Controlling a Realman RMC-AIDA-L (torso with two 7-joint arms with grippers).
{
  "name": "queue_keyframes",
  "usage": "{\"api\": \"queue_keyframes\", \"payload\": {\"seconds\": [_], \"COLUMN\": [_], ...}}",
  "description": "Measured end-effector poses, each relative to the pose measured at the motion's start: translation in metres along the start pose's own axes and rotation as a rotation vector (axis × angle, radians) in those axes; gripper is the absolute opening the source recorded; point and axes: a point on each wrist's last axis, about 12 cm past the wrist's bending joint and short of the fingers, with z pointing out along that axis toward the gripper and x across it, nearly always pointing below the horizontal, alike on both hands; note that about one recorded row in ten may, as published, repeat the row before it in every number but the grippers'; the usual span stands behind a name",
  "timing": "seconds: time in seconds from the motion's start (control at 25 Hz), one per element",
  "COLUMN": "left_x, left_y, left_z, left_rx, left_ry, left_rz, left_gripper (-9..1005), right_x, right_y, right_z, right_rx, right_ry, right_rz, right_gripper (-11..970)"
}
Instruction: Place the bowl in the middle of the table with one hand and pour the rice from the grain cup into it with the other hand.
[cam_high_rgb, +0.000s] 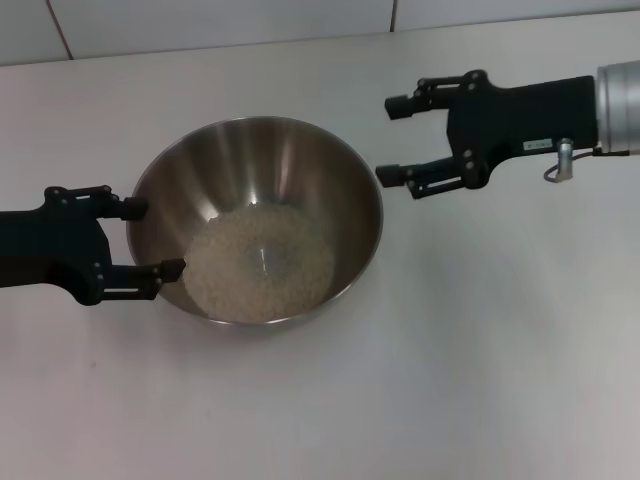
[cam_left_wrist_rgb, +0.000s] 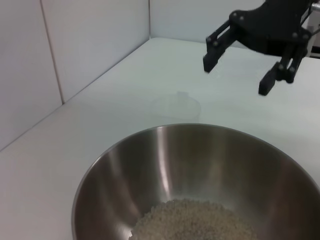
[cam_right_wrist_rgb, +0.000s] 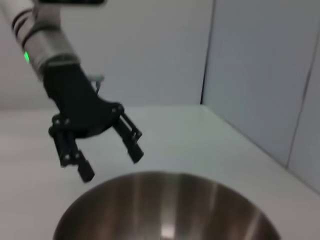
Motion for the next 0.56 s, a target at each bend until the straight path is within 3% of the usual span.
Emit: {"api": "queue_keyframes", "payload": {"seconds": [0.32,0.56], "left_x": [0.000,-0.001], "left_y": [0.000,0.000], "left_z": [0.000,0.000], "left_rx": [0.000,0.000], "left_ry": [0.000,0.000], "left_rz": [0.000,0.001], "left_gripper": [815,815], "right_x": [-0.006,-0.006], "right_y": [0.013,0.014], "right_z": [0.013,0.016], "right_rx": [-0.011,-0.011], "right_ry": [0.075,0.087], "right_rz": [-0.048,-0.041], "right_gripper": [800,800]}}
